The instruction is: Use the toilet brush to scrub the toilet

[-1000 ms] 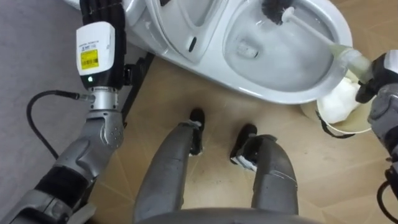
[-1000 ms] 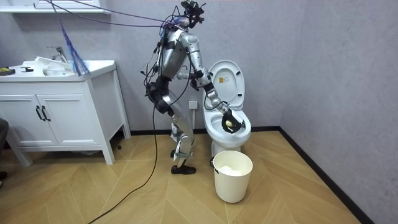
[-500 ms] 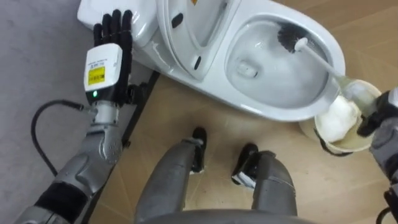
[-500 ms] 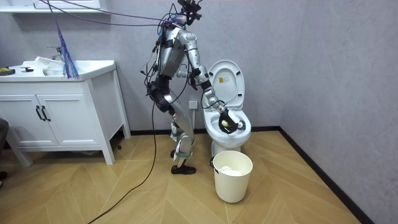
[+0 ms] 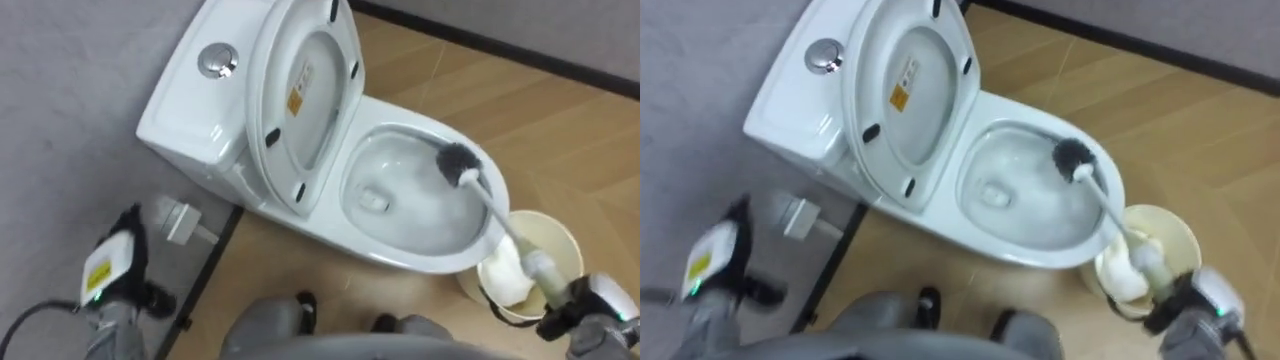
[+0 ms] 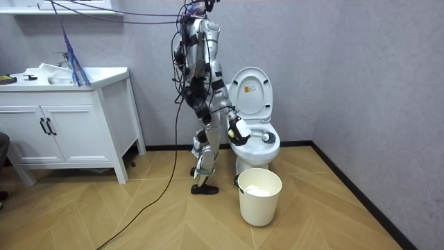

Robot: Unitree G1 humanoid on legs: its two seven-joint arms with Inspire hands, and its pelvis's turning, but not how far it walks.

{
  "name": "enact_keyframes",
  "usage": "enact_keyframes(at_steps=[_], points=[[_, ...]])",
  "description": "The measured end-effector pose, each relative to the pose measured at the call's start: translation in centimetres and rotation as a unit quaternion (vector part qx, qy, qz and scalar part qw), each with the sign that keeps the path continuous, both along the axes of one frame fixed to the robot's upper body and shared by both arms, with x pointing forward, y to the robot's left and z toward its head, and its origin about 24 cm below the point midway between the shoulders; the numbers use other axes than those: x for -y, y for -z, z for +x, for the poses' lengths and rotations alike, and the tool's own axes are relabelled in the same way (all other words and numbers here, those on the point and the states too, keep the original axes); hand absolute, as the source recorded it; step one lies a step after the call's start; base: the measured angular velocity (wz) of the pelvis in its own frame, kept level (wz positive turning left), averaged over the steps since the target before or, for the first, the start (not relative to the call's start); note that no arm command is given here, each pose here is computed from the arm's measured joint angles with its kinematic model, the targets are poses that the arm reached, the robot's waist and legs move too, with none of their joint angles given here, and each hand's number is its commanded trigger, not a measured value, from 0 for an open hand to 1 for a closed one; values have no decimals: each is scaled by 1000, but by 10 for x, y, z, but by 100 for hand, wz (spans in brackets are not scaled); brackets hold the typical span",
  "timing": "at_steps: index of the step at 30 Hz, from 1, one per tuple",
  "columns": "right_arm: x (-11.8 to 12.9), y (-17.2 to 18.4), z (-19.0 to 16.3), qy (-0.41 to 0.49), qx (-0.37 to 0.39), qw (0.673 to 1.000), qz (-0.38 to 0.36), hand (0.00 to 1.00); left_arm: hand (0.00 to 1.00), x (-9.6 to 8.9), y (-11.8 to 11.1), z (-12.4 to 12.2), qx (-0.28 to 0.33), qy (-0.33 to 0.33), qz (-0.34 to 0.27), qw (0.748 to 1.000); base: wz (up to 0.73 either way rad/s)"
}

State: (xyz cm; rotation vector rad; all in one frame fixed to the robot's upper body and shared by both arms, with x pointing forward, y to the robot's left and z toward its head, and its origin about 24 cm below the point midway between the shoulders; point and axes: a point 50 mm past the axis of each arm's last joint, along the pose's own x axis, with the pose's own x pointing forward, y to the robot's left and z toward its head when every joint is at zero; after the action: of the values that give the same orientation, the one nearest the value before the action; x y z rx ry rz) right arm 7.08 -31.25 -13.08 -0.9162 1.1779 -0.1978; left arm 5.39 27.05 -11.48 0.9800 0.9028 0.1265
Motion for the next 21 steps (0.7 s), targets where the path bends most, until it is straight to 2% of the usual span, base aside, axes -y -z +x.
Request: enact_keyframes(at_steps=[4,9,13,21], points=[[-17,7,-14,-19,-7,1000,17,100,0,4,14,-26,-42,-69,-32,996,3],[-35,12,-31,1,7,999,42,100,0,8,20,-38,-49,-128,-47,989,-16],[-36,11,-40,39,28,998,28,100,0,10,21,-41,-33,-190,-69,979,-21],[-28,5,-44,131,97,987,-5,100,0,5,25,-46,-27,-246,-81,966,-25]])
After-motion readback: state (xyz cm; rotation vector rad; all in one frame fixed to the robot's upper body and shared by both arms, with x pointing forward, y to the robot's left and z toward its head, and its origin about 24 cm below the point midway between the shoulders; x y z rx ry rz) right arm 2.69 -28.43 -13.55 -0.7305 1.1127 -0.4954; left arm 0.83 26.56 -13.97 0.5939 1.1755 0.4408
